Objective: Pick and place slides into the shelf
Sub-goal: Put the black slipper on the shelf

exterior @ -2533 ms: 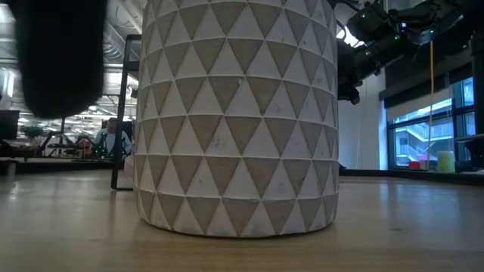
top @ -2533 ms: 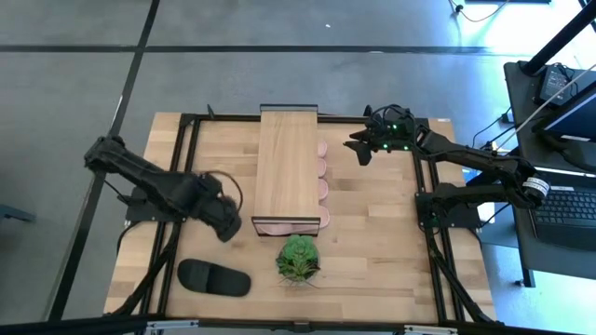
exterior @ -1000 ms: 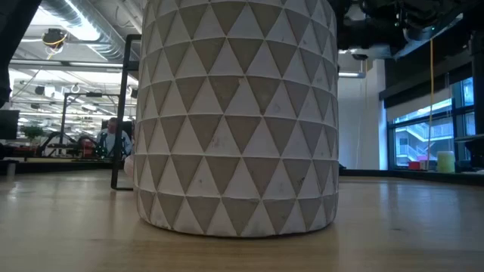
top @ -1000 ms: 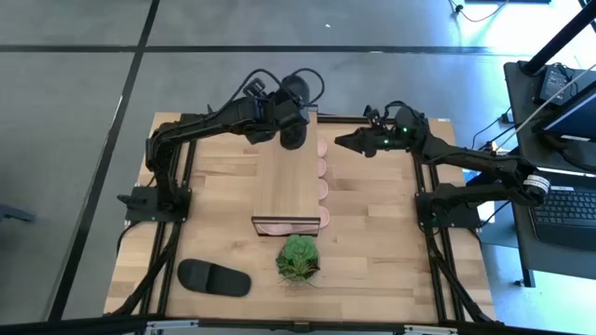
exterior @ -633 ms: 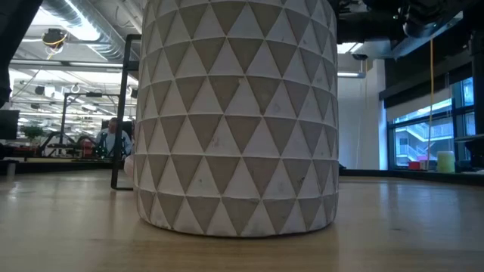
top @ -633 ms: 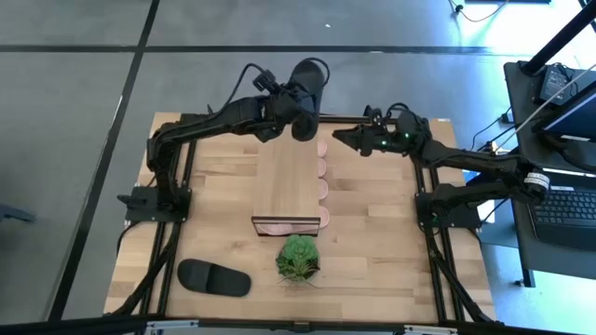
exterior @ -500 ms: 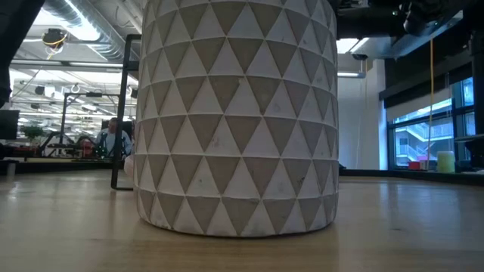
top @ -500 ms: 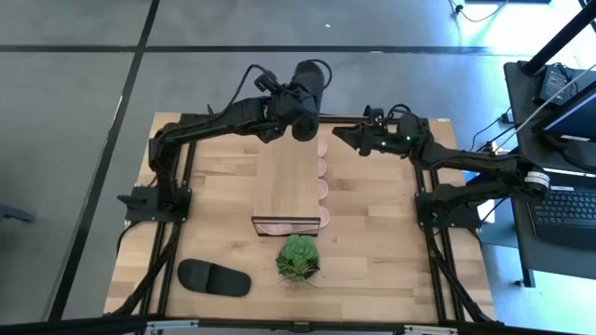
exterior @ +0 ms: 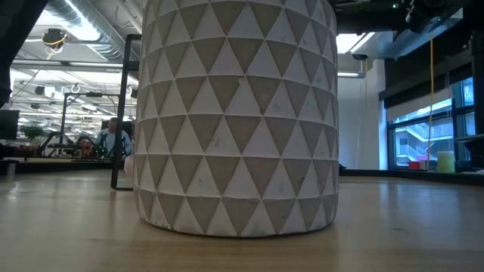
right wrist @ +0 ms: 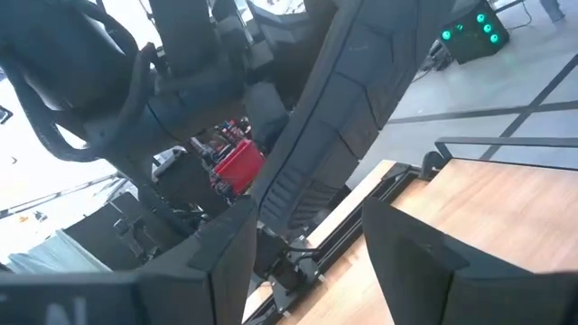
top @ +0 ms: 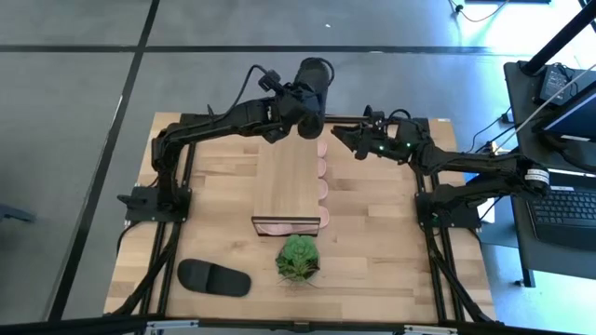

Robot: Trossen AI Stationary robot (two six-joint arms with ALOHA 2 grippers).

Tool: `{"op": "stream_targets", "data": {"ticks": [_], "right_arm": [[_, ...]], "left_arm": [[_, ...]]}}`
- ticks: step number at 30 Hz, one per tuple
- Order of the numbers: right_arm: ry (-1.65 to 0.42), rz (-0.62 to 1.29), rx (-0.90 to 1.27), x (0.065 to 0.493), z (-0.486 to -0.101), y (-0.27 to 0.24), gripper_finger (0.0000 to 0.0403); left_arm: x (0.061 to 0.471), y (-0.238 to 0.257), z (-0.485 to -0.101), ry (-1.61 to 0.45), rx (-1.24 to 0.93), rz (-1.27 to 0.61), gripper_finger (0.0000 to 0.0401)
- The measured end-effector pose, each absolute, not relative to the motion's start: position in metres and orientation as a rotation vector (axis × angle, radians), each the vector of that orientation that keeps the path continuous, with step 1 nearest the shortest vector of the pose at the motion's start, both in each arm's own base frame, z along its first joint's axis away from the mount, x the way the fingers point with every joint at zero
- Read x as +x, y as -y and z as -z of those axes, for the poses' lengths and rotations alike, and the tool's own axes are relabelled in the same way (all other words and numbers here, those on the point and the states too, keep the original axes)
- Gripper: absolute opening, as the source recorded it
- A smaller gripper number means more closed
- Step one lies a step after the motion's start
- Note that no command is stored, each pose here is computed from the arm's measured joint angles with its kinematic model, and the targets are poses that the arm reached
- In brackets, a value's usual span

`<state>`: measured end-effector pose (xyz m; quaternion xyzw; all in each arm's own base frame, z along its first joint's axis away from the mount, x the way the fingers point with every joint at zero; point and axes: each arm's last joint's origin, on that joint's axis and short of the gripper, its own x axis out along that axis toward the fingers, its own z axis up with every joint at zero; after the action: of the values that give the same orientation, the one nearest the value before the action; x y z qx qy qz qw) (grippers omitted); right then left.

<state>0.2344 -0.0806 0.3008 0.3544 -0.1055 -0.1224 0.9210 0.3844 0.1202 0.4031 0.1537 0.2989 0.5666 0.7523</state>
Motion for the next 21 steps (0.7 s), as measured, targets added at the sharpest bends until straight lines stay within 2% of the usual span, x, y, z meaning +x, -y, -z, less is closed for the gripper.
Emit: {"op": "stream_targets", "data": {"ticks": [21], "right_arm": [[0.156,0.287,0.709,0.241,-0.29,0.083,0.0202]], "left_arm": [[0.42,-0.115,-0.39,-0.586,0.412,-1.193,0.0001]]}}
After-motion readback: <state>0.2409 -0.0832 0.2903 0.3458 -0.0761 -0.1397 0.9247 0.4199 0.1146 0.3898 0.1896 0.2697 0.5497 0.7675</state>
